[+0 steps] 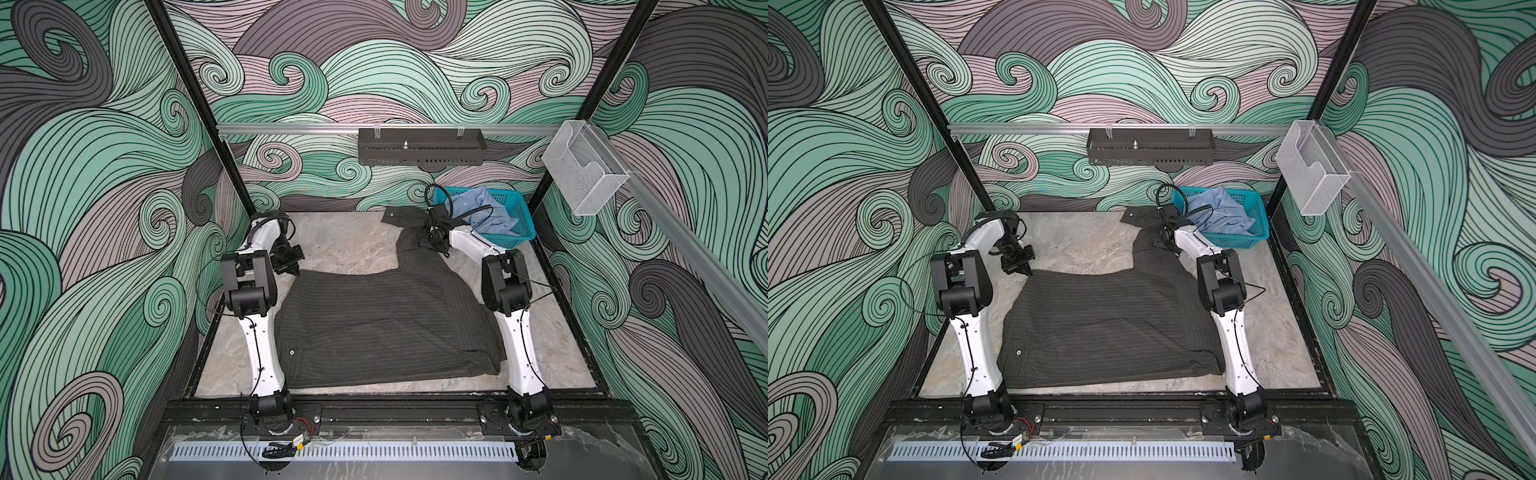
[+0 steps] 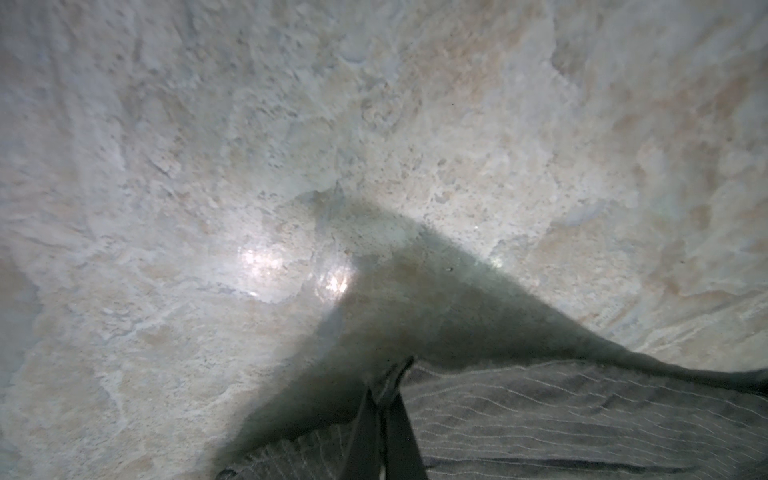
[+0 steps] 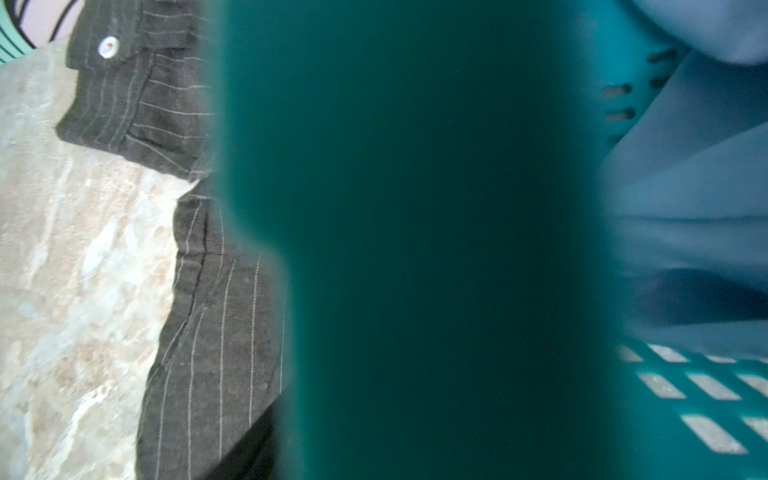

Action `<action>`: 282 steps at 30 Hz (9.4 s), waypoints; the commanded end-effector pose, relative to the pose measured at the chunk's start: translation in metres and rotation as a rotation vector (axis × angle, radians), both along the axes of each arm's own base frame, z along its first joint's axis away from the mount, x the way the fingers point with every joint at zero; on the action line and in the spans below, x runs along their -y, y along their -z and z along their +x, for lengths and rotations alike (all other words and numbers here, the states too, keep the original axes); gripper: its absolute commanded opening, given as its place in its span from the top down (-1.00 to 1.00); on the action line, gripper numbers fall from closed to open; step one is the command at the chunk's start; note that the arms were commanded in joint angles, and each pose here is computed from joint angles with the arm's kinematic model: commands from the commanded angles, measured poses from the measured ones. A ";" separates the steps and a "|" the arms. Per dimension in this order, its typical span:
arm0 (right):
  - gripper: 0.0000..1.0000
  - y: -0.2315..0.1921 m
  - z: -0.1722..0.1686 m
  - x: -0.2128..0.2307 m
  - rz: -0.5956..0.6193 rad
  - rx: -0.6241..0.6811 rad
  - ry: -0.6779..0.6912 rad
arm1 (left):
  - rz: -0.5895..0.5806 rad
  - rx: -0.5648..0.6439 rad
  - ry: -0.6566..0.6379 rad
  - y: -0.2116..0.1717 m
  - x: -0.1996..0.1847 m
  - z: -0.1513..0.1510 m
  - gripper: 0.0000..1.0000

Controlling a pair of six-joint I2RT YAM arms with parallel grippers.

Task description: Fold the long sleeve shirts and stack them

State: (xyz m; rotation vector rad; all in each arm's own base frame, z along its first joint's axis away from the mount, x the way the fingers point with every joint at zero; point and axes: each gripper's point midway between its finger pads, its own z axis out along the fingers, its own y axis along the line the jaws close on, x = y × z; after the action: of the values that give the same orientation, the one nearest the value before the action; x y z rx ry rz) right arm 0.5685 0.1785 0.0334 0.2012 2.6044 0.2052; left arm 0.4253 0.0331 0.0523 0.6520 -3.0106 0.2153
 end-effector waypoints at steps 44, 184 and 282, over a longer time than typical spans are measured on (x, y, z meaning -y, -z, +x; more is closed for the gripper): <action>1.00 -0.127 -0.151 0.015 -0.001 0.122 -0.269 | -0.056 0.272 -0.014 -0.076 0.014 -0.024 1.00; -0.34 -0.091 -0.383 -0.015 -0.164 -0.121 -1.151 | -0.436 0.688 0.689 -0.137 0.226 -0.190 -0.31; 0.42 -0.021 -0.244 0.031 0.112 -0.300 -0.138 | -0.113 1.223 -0.362 -0.268 0.082 -0.220 1.00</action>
State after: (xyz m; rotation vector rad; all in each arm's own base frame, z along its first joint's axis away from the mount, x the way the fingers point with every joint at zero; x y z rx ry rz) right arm 0.3172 0.1462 0.0553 0.0713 2.9106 0.3844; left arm 0.2126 -0.0798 0.3413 1.1931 -3.8547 1.4359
